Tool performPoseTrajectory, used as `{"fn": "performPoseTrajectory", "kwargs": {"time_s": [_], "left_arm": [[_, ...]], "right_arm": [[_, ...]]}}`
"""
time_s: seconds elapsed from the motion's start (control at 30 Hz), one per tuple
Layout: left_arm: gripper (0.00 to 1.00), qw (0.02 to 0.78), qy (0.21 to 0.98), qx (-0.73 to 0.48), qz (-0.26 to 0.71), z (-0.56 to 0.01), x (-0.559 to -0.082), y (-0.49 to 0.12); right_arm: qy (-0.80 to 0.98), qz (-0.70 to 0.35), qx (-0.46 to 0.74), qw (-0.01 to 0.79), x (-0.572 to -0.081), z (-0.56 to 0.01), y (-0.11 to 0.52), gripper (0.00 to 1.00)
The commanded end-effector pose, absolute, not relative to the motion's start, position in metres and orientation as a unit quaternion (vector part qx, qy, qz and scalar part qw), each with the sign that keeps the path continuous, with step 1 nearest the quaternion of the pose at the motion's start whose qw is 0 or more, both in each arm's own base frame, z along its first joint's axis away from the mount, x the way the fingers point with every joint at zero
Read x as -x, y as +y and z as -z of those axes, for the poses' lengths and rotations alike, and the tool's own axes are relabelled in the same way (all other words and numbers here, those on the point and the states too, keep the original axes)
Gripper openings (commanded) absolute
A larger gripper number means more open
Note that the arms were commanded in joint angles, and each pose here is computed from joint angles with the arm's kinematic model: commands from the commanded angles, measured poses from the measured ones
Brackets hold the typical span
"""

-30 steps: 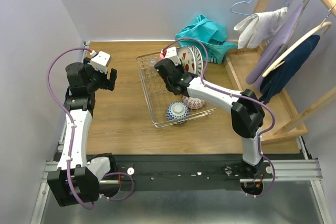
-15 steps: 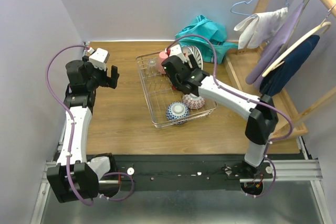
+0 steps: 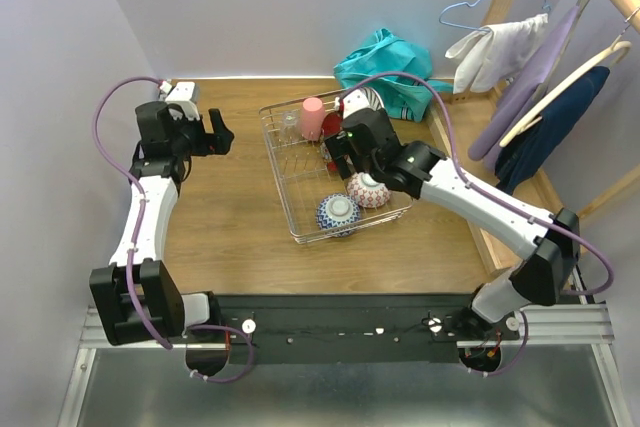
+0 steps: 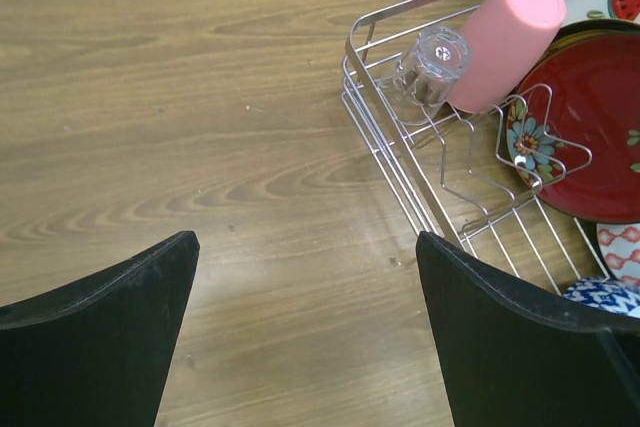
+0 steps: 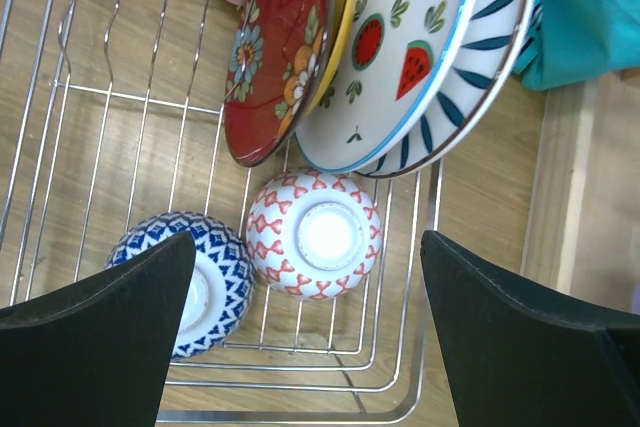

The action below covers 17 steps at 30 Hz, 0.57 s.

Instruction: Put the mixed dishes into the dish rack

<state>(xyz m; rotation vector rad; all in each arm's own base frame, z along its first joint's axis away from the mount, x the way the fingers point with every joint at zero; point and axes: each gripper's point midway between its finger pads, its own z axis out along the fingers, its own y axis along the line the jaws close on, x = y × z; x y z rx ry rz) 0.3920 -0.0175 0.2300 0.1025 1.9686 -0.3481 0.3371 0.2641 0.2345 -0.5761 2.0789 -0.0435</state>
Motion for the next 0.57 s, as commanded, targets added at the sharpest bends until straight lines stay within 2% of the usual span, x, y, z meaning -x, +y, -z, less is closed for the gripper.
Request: {"fn": "performPoseTrajectory", "kwargs": {"time_s": [0.0, 0.23, 0.53], "left_arm": [[0.98, 0.525, 0.837, 0.011, 0.155, -0.227, -0.402, -0.013], [0.99, 0.488, 0.853, 0.012, 0.186, -0.204, -0.392, -0.03], [0.99, 0.466, 0.867, -0.007, 0.173, -0.183, -0.384, -0.033]], "right_arm": [[0.831, 0.001, 0.239, 0.502, -0.331, -0.255, 0.257, 1.0], [0.825, -0.004, 0.249, 0.507, -0.32, -0.253, 0.246, 1.0], [0.812, -0.004, 0.262, 0.522, -0.319, -0.261, 0.243, 1.0]]}}
